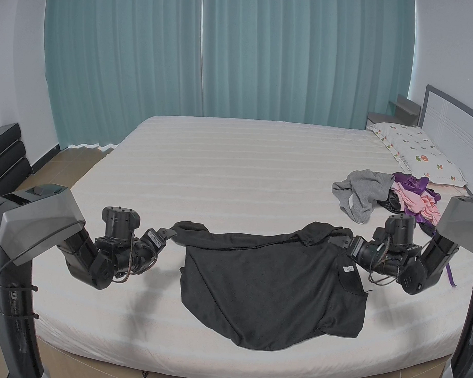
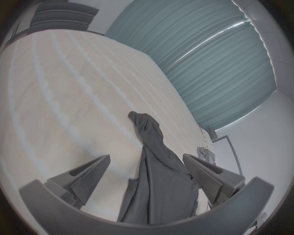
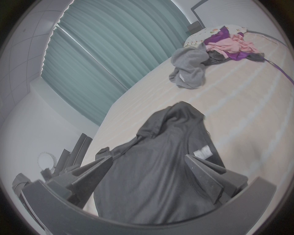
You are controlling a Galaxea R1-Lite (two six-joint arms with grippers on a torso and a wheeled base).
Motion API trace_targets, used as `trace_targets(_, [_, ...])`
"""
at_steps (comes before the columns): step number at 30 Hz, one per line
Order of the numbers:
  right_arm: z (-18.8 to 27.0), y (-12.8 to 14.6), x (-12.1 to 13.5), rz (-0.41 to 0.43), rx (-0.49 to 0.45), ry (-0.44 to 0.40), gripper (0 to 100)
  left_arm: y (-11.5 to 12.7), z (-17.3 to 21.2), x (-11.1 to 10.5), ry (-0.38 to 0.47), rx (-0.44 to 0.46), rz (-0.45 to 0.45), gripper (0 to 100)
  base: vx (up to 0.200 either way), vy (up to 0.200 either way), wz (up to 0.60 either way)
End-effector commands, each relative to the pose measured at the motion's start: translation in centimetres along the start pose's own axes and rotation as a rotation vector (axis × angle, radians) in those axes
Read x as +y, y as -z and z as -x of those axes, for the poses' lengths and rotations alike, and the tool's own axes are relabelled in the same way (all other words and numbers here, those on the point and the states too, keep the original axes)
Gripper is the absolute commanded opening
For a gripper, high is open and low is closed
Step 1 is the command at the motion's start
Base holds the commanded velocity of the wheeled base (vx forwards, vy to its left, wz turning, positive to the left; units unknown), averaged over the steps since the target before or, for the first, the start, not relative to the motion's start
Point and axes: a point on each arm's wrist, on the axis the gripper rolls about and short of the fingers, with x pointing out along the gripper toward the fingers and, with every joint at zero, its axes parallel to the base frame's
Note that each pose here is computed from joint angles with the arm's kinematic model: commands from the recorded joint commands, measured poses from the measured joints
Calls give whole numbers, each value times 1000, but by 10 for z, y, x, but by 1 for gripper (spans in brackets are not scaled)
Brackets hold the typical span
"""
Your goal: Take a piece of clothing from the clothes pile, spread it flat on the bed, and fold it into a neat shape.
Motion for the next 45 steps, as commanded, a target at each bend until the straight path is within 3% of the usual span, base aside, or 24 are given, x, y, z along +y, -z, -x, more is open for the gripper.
trace_targets(1, [-63, -4, 32, 36, 41, 39, 100, 15, 51, 11, 51, 42, 132, 100, 0, 0, 0])
trace_targets(6, [-95, -6, 34, 29, 100, 90, 100, 27, 51, 28, 54, 44, 178, 100, 0, 0, 0])
trace_targets(10, [-116, -1, 27, 30, 115, 135, 100, 29, 52, 30, 101, 19, 172, 100, 0, 0, 0])
trace_targets(16, [-132, -5, 22, 19, 136, 165, 100, 32, 55, 33, 99, 23, 171, 100, 0, 0, 0])
trace_targets(26, [-157, -18, 24, 20, 87, 132, 100, 32, 55, 33, 98, 23, 171, 100, 0, 0, 0])
trace_targets(31, [-174, -52, 43, -78, -73, 39, 100, 33, 56, 34, 94, 26, 172, 100, 0, 0, 0])
trace_targets(33, [-178, -72, 45, -122, -182, 1, 100, 34, 56, 35, 92, 27, 172, 100, 0, 0, 0])
trace_targets(35, [-178, -74, 43, -125, -203, 2, 100, 33, 56, 35, 93, 26, 172, 100, 0, 0, 0])
trace_targets(36, [-175, -88, 44, -126, -318, -48, 100, 33, 56, 35, 94, 26, 172, 100, 0, 0, 0])
trace_targets(38, [-174, -94, 42, -118, -381, -87, 100, 33, 56, 35, 96, 25, 171, 100, 0, 0, 0])
trace_targets(45, [-176, -98, 16, -103, -373, -13, 100, 33, 56, 35, 96, 25, 171, 100, 0, 0, 0])
